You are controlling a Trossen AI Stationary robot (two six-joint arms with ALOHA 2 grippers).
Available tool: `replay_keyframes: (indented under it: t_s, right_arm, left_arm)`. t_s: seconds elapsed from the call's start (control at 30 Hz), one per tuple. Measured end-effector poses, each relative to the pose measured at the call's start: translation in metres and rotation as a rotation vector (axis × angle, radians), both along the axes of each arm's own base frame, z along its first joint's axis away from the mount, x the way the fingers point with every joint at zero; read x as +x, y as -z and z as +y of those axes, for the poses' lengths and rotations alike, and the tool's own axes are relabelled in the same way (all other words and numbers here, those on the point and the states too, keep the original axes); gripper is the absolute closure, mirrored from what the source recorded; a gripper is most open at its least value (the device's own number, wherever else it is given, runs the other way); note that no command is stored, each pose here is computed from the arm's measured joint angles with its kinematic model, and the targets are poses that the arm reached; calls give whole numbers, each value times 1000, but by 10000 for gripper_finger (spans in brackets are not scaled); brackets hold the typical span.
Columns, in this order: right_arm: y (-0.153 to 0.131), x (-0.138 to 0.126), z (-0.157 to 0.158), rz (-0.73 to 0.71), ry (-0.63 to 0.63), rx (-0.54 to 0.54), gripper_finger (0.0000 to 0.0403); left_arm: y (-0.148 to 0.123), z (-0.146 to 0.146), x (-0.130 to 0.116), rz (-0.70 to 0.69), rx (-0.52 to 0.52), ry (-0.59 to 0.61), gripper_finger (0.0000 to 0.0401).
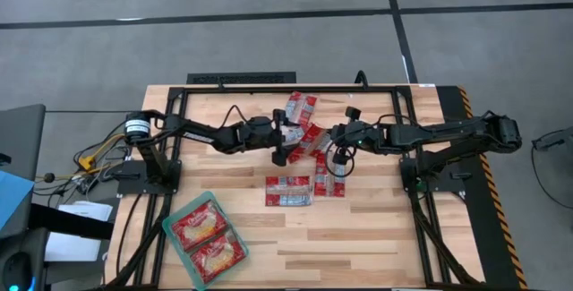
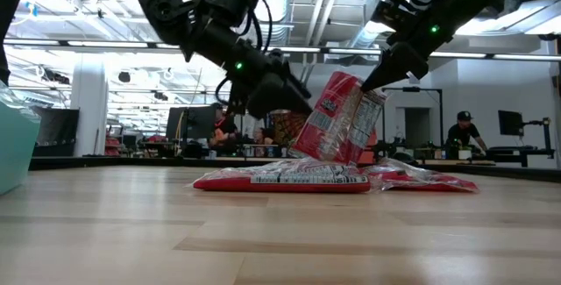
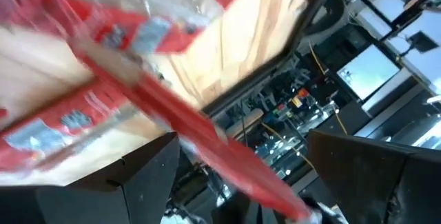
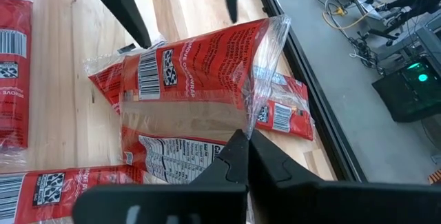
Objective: Sort popcorn bags into baskets
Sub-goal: Put the red popcorn bag into the green bin
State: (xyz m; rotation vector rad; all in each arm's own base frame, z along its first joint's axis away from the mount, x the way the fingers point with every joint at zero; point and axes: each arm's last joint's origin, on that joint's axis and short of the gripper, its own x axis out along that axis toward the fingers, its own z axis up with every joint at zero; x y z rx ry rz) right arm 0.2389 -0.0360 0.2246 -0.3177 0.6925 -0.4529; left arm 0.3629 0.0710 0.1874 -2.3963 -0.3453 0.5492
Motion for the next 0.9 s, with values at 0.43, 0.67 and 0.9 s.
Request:
replay_keyframes:
  t_s: [0.43, 0.67, 0.9]
  right_arm:
    - [0, 1, 2, 1, -16, -3, 386]
    - [1, 1, 3, 10, -26, -6, 380]
    - [1, 1, 5, 13, -43, -2, 383]
  left_arm:
    - [11, -1, 25, -32, -9, 63, 94]
    - [13, 3, 44, -143, 7, 68, 96]
    - [19, 5, 47, -128, -12, 88, 171]
